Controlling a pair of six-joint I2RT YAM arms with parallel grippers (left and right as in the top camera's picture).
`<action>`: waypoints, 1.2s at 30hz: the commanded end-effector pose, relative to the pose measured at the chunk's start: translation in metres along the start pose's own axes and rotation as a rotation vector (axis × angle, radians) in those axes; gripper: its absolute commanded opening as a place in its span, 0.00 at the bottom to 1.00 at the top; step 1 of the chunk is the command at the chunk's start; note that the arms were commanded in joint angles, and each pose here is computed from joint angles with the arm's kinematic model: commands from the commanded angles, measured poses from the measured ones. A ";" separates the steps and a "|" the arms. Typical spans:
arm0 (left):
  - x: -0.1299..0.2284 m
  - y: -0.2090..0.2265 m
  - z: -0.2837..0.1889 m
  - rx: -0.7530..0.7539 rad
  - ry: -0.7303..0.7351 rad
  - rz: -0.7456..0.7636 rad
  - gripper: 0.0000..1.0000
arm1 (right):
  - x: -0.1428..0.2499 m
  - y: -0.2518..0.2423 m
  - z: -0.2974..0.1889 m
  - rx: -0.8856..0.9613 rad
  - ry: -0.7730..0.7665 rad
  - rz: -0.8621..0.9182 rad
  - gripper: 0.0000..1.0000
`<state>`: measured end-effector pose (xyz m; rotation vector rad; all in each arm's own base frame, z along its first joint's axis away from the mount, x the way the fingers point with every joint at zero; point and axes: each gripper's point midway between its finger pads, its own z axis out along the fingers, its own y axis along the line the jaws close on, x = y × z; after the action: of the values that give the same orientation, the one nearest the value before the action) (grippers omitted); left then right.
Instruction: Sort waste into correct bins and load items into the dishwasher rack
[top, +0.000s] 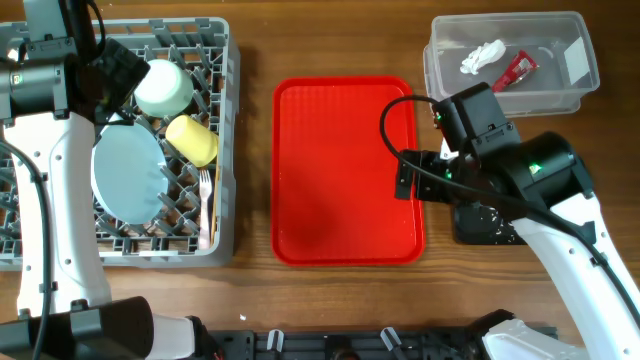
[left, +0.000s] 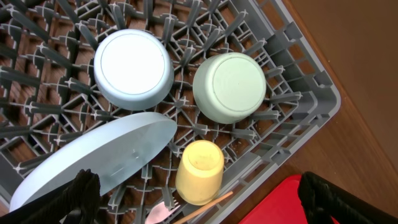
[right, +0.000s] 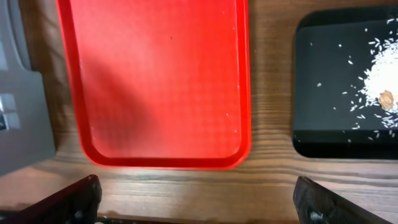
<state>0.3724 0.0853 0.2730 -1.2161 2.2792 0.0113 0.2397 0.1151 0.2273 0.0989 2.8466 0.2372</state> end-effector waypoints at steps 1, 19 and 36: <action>-0.003 0.003 -0.001 -0.011 -0.014 -0.020 1.00 | 0.001 -0.002 0.006 0.023 0.012 -0.045 1.00; -0.003 0.002 -0.001 -0.011 -0.014 -0.020 1.00 | -0.019 -0.044 0.004 -0.248 -0.718 -0.086 1.00; -0.003 0.002 -0.001 -0.011 -0.014 -0.020 1.00 | 0.003 -0.092 0.057 -0.314 -1.136 0.035 1.00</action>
<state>0.3723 0.0853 0.2729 -1.2167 2.2793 0.0114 0.2498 0.0350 0.1626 0.1447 1.6853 0.4474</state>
